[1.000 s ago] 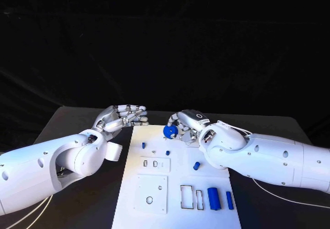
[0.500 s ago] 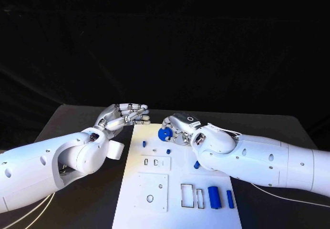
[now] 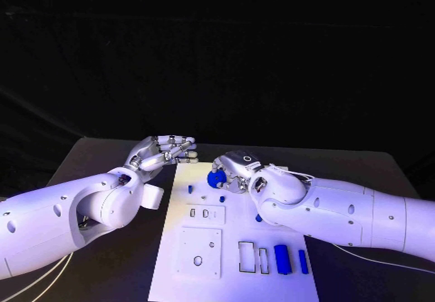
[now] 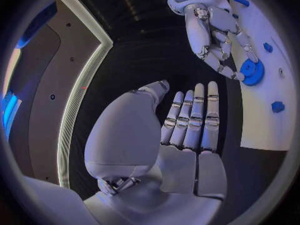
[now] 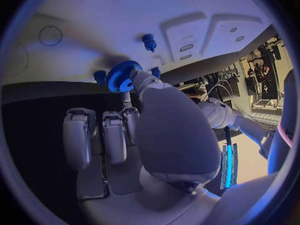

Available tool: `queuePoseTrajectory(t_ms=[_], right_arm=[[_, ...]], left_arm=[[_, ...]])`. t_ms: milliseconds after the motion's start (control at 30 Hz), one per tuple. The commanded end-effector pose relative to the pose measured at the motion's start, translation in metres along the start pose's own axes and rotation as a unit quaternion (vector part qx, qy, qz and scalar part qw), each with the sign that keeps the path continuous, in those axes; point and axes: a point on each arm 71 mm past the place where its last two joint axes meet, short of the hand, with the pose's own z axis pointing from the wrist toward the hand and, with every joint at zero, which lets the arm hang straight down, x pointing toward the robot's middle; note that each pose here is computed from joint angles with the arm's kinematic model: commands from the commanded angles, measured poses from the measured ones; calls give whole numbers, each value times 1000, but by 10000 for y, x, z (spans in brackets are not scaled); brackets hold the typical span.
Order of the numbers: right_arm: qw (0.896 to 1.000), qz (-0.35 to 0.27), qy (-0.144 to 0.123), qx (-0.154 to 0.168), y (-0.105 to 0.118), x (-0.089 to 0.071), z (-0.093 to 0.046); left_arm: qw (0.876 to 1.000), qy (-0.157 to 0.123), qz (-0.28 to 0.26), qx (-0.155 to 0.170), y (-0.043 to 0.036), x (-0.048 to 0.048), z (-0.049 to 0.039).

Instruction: Assemble the parts on the task board

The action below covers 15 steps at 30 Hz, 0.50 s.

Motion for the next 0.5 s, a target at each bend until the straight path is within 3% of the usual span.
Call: queuePoseTrajectory(t_ms=[33, 500], right_arm=[[1000, -18, 14, 4, -10, 34, 4], [999, -24, 19, 14, -60, 59, 16]], left_arm=[[1000, 9, -6, 4, -11, 26, 7], [1000, 8, -6, 3, -11, 20, 5]])
